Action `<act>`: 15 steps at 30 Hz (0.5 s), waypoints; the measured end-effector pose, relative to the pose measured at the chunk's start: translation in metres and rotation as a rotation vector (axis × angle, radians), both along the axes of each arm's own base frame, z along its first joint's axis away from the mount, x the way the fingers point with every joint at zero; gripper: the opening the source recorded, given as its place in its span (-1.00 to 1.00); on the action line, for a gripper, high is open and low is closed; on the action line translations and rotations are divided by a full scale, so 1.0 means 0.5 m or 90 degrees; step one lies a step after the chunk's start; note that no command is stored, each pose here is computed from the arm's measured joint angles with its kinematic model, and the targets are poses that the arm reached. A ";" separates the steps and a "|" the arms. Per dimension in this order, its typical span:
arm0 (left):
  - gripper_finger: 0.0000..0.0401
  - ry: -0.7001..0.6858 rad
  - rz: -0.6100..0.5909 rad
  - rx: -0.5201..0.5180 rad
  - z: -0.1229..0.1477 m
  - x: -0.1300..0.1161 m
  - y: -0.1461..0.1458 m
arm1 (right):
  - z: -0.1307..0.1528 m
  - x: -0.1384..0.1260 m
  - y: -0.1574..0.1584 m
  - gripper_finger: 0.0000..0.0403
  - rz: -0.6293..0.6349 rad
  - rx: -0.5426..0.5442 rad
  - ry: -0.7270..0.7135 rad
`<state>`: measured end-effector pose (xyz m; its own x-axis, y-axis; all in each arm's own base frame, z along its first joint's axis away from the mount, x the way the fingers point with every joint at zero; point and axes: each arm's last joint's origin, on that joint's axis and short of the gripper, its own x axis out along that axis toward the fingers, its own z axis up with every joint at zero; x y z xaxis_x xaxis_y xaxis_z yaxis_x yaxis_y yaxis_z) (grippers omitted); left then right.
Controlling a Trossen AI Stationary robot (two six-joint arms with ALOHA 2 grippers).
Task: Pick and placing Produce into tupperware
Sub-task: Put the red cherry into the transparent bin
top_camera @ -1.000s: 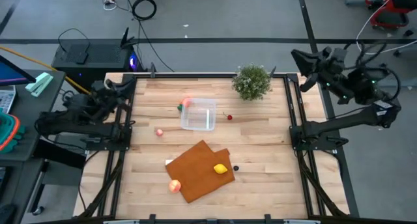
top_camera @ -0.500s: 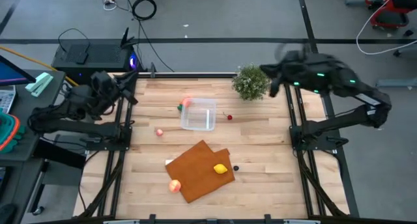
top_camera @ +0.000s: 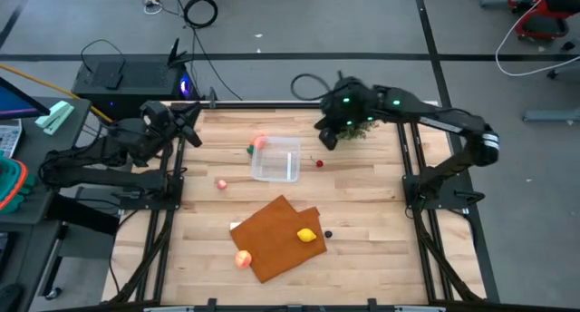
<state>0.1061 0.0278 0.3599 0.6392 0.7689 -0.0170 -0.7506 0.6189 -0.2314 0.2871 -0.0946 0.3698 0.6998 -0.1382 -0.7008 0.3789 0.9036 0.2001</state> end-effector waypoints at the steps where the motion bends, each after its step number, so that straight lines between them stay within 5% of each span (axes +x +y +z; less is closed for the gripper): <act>1: -0.72 0.004 0.000 0.000 -0.001 0.003 0.000 | -0.013 0.009 -0.002 -1.00 0.010 0.007 0.016; 15: -0.75 0.029 0.000 -0.001 -0.008 0.023 0.001 | -0.175 0.087 -0.024 -0.79 0.133 0.032 0.250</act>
<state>0.1176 0.0285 0.3558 0.6379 0.7687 -0.0471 -0.7601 0.6186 -0.1989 0.3304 -0.1067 0.2824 0.3885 0.0185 -0.9213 0.2460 0.9614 0.1230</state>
